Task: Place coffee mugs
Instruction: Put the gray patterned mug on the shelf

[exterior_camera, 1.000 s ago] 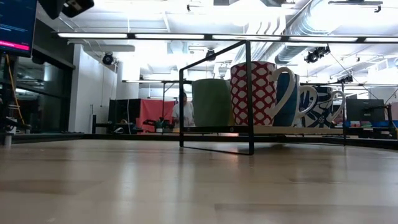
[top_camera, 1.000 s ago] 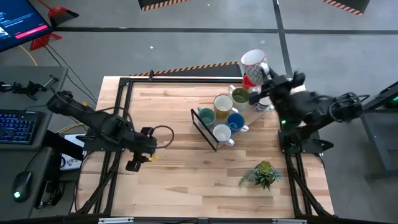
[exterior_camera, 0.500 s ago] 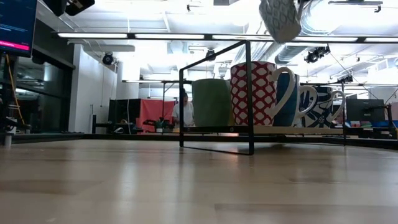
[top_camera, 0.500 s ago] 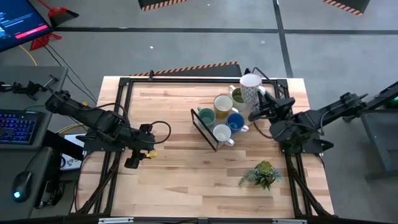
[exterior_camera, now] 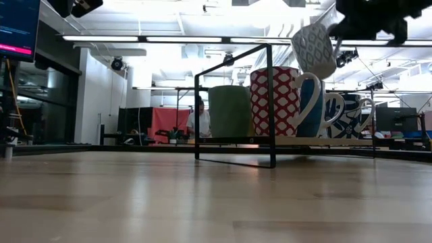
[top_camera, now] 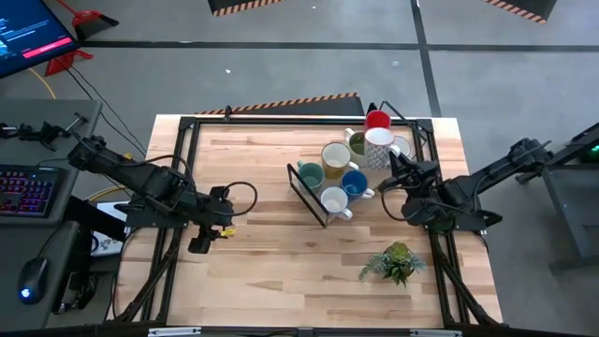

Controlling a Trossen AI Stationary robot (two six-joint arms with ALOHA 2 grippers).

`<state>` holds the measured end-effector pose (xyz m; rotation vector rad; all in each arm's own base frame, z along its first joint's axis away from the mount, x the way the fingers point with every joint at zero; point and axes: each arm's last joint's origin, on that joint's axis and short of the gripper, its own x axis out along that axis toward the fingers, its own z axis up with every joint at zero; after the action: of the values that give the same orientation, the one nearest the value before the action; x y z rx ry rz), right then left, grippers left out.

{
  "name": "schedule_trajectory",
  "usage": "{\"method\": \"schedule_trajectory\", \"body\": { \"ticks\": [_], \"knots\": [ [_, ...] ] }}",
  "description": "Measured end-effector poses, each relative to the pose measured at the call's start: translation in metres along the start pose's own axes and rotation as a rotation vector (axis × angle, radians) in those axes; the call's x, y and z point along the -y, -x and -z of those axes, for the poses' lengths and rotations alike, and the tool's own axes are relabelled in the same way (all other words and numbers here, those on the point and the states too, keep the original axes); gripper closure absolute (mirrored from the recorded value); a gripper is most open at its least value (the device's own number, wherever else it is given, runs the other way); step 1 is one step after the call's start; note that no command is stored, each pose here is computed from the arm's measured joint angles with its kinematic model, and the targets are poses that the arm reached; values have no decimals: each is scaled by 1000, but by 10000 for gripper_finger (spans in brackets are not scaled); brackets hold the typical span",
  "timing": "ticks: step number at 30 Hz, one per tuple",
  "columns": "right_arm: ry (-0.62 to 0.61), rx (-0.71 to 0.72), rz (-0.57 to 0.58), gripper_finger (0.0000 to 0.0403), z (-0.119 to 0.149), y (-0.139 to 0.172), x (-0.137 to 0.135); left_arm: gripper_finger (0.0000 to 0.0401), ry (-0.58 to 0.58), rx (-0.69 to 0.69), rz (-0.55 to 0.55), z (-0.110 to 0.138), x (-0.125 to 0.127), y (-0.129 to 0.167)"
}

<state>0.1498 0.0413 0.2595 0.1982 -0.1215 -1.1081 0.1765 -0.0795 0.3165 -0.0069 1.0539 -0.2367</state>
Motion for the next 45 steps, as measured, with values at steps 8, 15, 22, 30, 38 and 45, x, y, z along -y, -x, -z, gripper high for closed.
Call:
{"method": "schedule_trajectory", "body": {
  "ticks": [8,15,22,30,38,45],
  "knots": [
    [-12,-10,-14,377,22,1,13,224,0,3,-12,0,0,0],
    [28,-25,-23,377,31,1,17,224,0,11,-16,-1,0,0],
    [46,-35,-54,377,58,6,31,224,0,11,-16,-1,0,0],
    [52,-27,-72,377,78,9,44,224,-1,11,-18,-1,0,0],
    [36,-27,-71,377,102,8,61,224,-1,13,-24,-1,-1,0],
    [13,-48,-81,377,114,8,66,224,-2,16,-34,-1,-1,0]
  ]
}}
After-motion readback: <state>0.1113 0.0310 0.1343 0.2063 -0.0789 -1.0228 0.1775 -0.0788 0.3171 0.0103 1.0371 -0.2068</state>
